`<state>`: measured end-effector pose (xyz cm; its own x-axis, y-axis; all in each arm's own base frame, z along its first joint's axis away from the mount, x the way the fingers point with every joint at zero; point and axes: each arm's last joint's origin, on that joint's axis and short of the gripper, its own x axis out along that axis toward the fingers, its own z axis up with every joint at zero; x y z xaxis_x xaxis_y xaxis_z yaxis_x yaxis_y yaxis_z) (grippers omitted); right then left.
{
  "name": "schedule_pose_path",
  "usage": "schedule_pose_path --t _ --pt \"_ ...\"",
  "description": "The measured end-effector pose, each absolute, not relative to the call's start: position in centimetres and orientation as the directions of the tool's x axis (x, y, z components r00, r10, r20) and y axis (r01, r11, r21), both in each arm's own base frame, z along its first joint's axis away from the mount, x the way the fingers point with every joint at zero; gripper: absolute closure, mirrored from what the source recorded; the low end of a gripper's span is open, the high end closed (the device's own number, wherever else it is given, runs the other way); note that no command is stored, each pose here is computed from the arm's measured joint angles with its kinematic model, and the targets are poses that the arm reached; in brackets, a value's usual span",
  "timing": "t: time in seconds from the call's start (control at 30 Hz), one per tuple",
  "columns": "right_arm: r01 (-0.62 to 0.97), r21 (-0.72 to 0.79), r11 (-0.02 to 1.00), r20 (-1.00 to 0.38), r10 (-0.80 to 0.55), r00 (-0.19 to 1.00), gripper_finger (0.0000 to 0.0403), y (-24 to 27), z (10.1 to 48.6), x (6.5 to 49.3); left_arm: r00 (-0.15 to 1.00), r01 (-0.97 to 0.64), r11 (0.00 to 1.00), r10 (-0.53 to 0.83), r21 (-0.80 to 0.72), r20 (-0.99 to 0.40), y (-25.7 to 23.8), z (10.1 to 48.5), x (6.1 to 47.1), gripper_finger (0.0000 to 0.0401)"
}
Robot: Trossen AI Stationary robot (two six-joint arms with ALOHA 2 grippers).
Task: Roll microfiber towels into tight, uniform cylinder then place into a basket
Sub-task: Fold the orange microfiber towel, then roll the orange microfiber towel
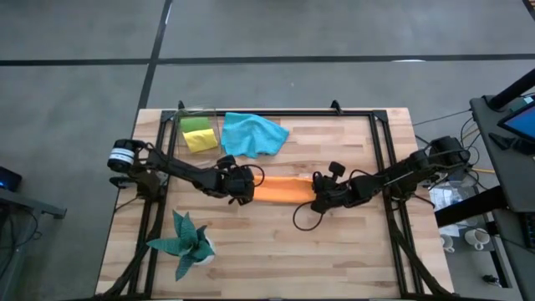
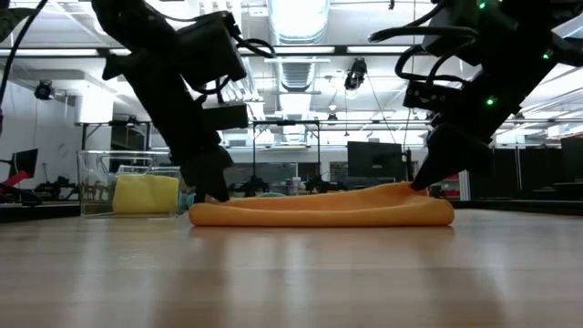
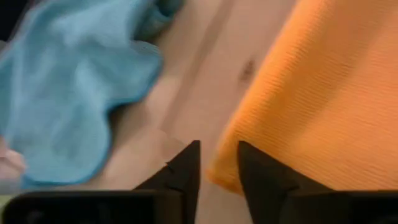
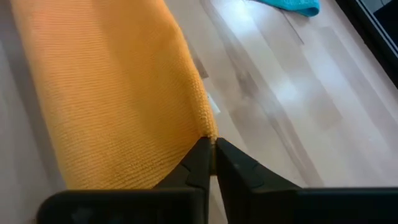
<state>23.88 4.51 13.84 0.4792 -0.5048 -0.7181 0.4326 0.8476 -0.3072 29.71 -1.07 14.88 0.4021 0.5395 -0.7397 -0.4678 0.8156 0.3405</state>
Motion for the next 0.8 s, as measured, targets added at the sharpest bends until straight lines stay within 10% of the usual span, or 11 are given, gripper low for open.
schedule_pose_path --t 0.47,0.8 --pt "0.479 -0.401 0.781 -0.665 -0.608 0.434 0.0235 3.4 14.4 23.4 0.519 -0.449 0.823 0.558 0.349 -0.648 -0.7 19.7 28.9 0.0185" --pt "0.281 -0.100 0.954 -0.657 -0.276 0.702 0.0304 5.6 12.8 23.5 0.697 -0.205 0.977 0.185 0.055 -0.692 -2.0 15.4 29.1 0.0309"
